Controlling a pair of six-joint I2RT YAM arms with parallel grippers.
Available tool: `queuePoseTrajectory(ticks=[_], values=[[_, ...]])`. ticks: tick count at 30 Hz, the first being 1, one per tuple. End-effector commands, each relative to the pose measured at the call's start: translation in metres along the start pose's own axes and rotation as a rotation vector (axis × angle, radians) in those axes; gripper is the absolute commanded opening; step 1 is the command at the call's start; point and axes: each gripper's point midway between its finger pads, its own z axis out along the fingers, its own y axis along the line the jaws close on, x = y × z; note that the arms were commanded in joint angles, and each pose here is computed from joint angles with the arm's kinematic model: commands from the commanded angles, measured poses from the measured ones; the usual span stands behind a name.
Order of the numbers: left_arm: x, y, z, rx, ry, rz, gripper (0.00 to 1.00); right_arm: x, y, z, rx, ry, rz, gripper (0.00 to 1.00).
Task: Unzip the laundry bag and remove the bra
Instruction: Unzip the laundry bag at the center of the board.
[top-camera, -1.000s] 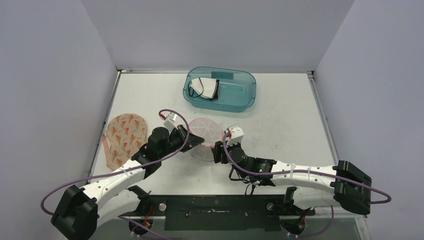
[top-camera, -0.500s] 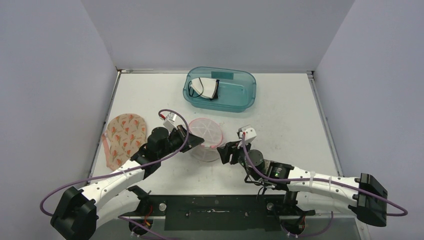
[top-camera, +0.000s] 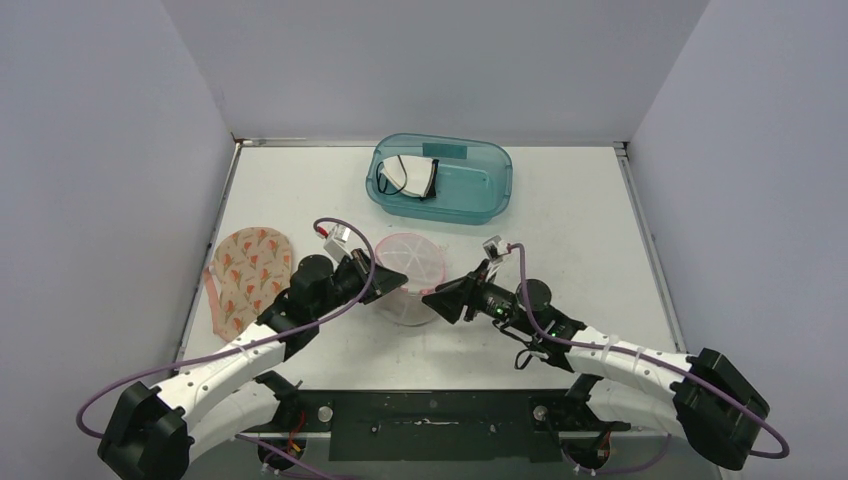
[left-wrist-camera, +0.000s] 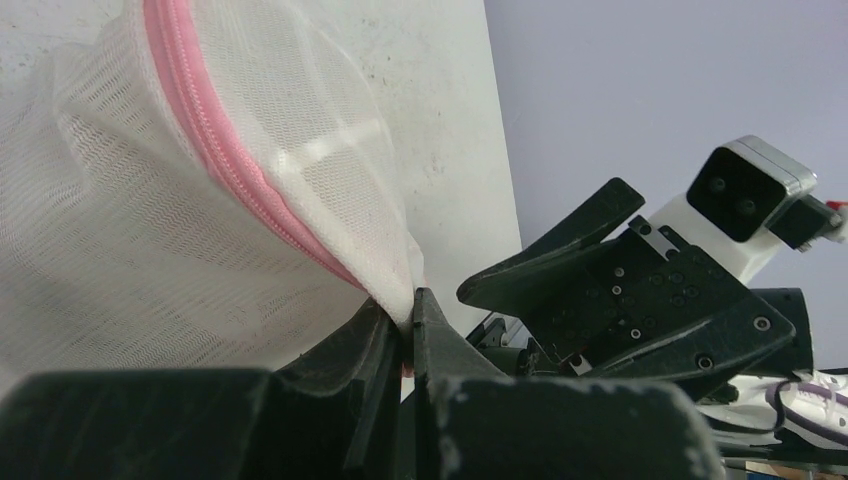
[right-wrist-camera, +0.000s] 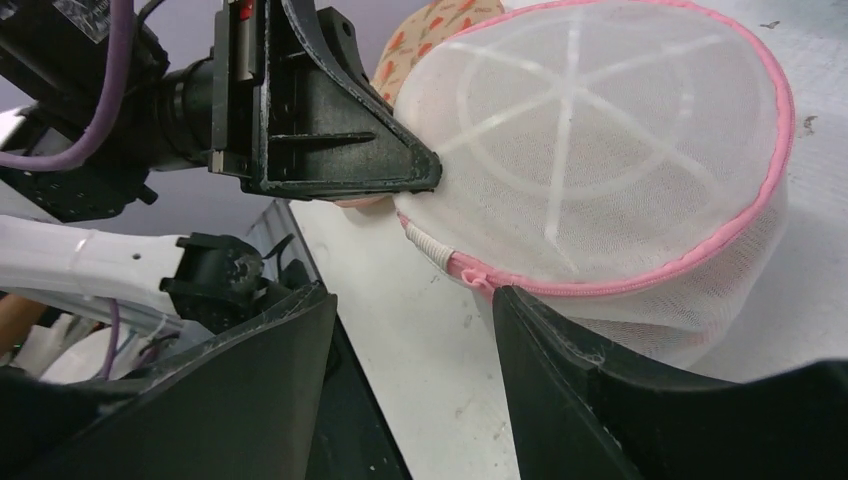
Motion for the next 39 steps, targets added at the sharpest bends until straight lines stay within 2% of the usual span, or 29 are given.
queuePoseTrajectory(ticks=[1, 5, 10, 16, 20, 24, 26, 30, 33, 39], values=[[-0.02, -0.046, -0.007, 0.135, -0.048, 0.046, 0.0, -0.031, 0.034, -0.007, -0.219, -0.105, 0.078, 0.6], [-0.023, -0.055, -0.012, 0.13, -0.036, 0.019, 0.0, -0.042, 0.036, -0.019, -0.26, -0.162, 0.106, 0.61], [-0.032, -0.067, -0.021, 0.081, -0.029, 0.0, 0.0, -0.062, 0.049, -0.031, -0.295, -0.244, 0.08, 0.76], [-0.051, -0.102, -0.035, 0.117, -0.054, 0.028, 0.0, -0.081, 0.06, -0.038, -0.3, -0.304, -0.007, 0.85], [-0.062, -0.119, -0.033, 0.127, -0.058, 0.066, 0.0, -0.099, 0.064, -0.044, -0.284, -0.37, -0.055, 0.88], [-0.061, -0.121, -0.024, 0.182, -0.026, -0.002, 0.0, -0.11, 0.051, -0.05, -0.213, -0.446, 0.004, 0.89], [-0.059, -0.12, -0.019, 0.214, 0.004, -0.054, 0.0, -0.109, 0.047, -0.047, -0.19, -0.426, 0.037, 0.91], [-0.057, -0.11, -0.015, 0.198, 0.022, -0.121, 0.0, -0.091, 0.046, -0.023, -0.166, -0.233, -0.025, 0.92], [-0.063, -0.105, -0.019, 0.19, 0.009, -0.151, 0.0, -0.086, 0.06, -0.024, -0.26, -0.224, -0.016, 0.91], [-0.068, -0.101, -0.026, 0.198, -0.013, -0.192, 0.0, -0.078, 0.054, -0.02, -0.277, -0.232, 0.048, 0.85]])
